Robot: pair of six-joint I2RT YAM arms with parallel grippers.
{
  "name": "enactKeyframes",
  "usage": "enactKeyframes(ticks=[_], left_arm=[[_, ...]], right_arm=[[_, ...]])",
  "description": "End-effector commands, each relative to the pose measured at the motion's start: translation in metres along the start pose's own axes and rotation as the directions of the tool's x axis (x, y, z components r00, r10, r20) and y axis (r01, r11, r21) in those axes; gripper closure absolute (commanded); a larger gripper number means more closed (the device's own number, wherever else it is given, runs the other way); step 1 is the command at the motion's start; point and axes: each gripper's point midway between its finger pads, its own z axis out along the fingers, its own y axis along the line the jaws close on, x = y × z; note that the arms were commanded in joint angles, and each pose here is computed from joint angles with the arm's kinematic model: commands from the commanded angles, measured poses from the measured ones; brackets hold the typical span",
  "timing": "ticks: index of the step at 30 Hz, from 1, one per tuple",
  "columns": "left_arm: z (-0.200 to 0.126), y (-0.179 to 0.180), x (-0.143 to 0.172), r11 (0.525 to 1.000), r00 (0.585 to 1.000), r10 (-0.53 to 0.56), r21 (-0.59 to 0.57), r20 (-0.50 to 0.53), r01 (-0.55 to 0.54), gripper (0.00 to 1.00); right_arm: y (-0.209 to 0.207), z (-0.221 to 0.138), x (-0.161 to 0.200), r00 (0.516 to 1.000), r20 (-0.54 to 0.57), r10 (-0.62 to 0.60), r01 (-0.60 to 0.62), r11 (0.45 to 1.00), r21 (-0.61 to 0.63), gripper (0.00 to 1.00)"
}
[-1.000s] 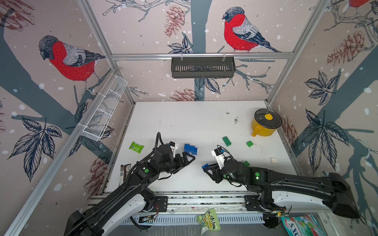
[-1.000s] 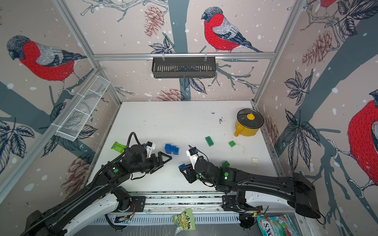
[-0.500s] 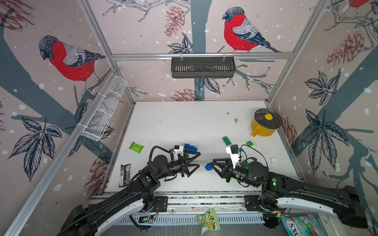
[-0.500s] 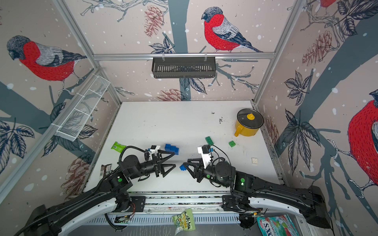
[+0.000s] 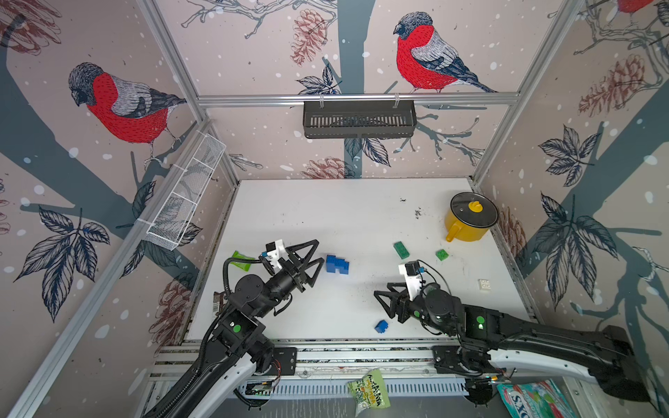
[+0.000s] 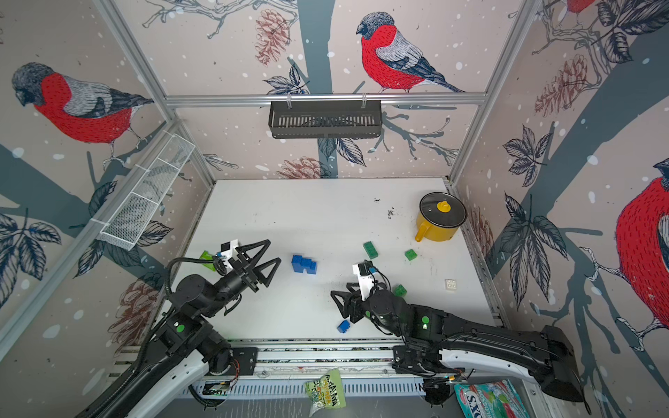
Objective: Assemble the letter h with lego
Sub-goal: Pick up the lego brick from the center of the board.
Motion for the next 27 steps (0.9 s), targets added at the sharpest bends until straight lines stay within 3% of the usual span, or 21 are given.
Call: enactKeyframes(ticks=[1, 6, 10, 20, 27], left_arm=[[0.001, 0.061, 0.002, 0.956, 0.993, 0.096, -0.27, -0.068, -0.111, 0.03], [0.007, 0.096, -0.003, 0.852, 0.968, 0.197, -0.461, -0.155, -0.247, 0.03], [0.005, 0.099, -0.014, 0.787, 0.94, 0.295, -0.514, -0.173, -0.341, 0.03], [0.002, 0.119, -0.012, 0.753, 0.917, 0.33, -0.523, -0.225, -0.4, 0.03], [-0.002, 0.131, -0.01, 0.761, 0.926, 0.305, -0.528, -0.221, -0.377, 0.03]], right_arm=[[-0.026, 0.003, 0.043, 0.988, -0.153, 0.031, -0.012, 0.992, 0.122, 0.27], [-0.035, 0.0, 0.097, 0.945, -0.325, 0.036, 0.05, 0.967, 0.251, 0.19], [-0.034, -0.003, 0.124, 0.901, -0.426, 0.08, 0.044, 0.961, 0.273, 0.17], [-0.043, -0.006, 0.119, 0.894, -0.444, 0.056, 0.079, 0.956, 0.282, 0.22], [-0.045, -0.001, 0.128, 0.824, -0.567, -0.014, 0.218, 0.93, 0.295, 0.27]])
